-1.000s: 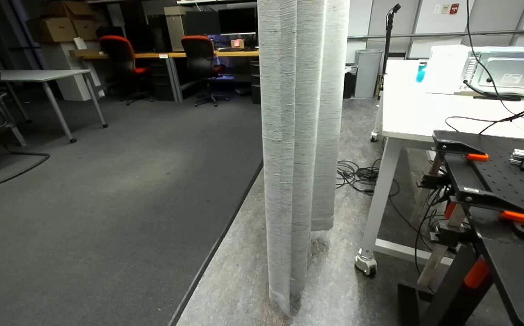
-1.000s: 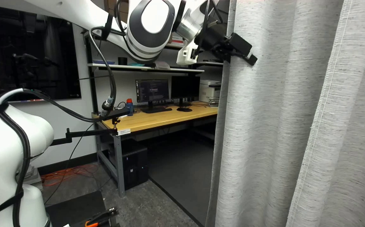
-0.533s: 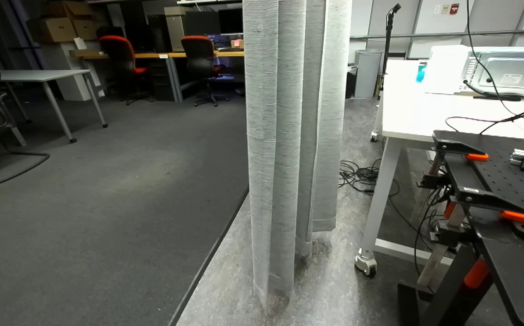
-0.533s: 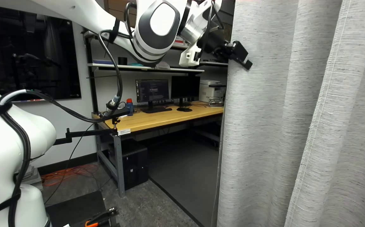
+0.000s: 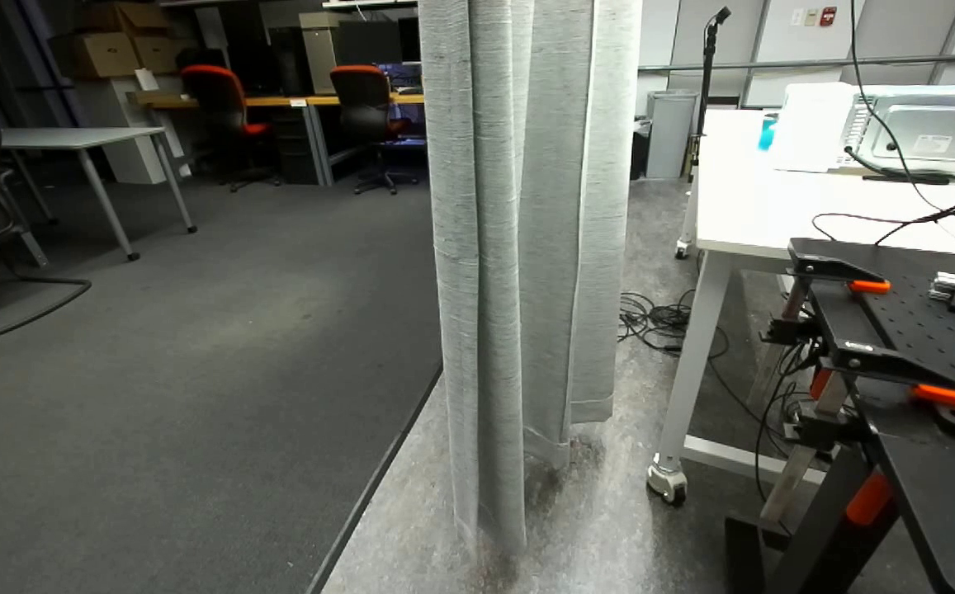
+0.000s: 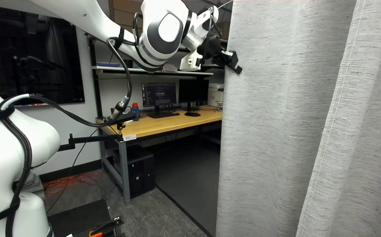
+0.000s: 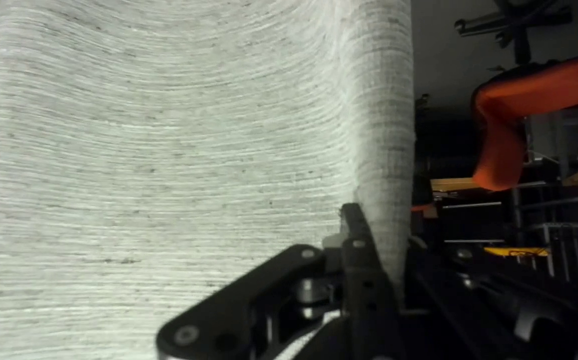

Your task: Pull the curtain to the left, then to the right, then to the left fully

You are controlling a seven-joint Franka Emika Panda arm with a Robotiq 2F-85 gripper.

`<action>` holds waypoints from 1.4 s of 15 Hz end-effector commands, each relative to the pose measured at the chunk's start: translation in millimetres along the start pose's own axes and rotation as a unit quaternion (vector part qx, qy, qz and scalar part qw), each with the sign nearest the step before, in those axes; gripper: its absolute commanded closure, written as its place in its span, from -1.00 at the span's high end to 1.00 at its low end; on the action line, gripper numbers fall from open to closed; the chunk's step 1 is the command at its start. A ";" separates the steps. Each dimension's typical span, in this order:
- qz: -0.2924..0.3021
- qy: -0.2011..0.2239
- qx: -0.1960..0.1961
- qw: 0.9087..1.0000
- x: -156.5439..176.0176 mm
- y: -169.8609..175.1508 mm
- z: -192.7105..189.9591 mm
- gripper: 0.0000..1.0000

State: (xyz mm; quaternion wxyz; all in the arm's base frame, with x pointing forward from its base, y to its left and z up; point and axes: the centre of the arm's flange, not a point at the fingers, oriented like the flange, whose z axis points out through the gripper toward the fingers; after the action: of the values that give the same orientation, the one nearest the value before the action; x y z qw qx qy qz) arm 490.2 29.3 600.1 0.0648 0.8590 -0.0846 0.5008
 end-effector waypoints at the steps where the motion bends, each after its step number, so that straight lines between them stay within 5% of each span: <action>1: -0.024 0.012 0.021 0.999 -4.7 -54.7 3.0 -0.99; 11: -0.095 0.058 0.119 0.987 -69.8 -212.4 -85.0 -0.99; 17: -0.125 0.022 0.198 0.972 -128.7 -274.4 -150.5 -0.99; 21: -0.149 0.030 0.214 0.965 -137.7 -321.2 -181.1 -0.99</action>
State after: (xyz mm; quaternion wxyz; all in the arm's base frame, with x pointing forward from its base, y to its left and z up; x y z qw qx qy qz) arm 357.1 338.0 609.7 -0.0457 0.8082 0.1308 0.5723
